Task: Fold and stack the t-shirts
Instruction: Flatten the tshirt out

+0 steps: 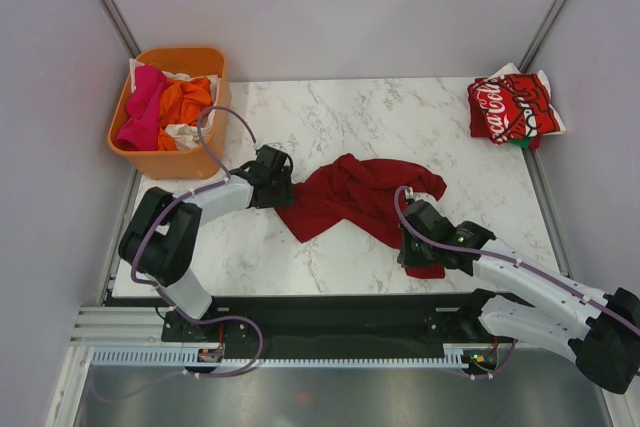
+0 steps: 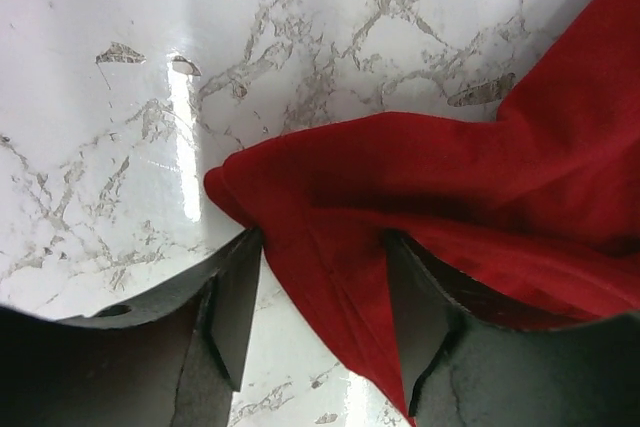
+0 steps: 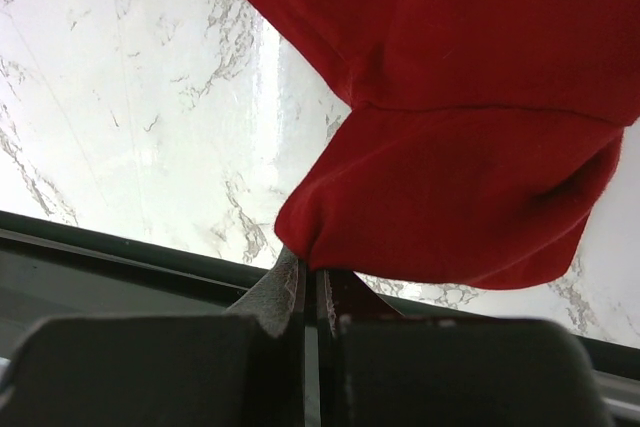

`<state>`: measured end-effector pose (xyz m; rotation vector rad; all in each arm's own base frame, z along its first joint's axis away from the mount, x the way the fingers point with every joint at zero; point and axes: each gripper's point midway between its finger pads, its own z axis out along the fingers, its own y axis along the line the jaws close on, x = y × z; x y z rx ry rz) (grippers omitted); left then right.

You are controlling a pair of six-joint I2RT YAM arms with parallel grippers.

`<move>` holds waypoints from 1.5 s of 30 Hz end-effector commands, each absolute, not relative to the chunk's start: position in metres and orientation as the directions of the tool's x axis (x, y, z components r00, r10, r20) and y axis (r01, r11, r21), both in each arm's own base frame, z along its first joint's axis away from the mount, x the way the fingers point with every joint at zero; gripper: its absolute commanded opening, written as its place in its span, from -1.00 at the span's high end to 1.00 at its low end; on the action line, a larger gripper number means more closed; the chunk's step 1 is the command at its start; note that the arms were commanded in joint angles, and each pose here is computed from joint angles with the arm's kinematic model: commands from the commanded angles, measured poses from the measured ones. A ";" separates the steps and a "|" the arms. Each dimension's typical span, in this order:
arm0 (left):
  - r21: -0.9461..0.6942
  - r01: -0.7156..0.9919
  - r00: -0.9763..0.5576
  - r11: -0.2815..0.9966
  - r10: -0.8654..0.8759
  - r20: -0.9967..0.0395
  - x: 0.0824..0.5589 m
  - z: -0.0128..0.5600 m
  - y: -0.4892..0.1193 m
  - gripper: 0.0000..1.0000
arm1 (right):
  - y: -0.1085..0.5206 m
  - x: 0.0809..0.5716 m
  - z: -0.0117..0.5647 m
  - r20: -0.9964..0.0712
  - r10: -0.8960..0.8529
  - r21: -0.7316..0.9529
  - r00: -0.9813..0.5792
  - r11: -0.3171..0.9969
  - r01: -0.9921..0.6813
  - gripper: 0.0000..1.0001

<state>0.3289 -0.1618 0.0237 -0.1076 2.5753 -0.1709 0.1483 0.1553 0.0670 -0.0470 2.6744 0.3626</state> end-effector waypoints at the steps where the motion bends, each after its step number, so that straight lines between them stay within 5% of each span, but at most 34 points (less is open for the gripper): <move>1: -0.226 -0.026 -0.804 0.974 -0.154 -0.574 0.340 0.040 -0.173 -0.17 | 0.159 0.153 0.071 -0.446 0.025 0.251 -0.895 0.963 -0.098 1.00; 8: -0.251 -0.006 -0.788 0.968 -0.159 -0.594 0.345 0.046 -0.178 -0.08 | 0.158 0.154 0.070 -0.444 0.027 0.242 -0.895 0.966 -0.091 1.00; 20: -0.192 -0.037 -0.743 0.981 -0.156 -0.651 0.348 0.072 -0.161 -0.35 | 0.158 0.154 0.068 -0.440 0.023 0.233 -0.898 0.968 -0.089 1.00; 45: -0.252 0.022 -0.777 0.967 -0.142 -0.614 0.355 0.055 -0.185 0.06 | 0.156 0.154 0.066 -0.439 0.025 0.227 -0.898 0.970 -0.084 1.00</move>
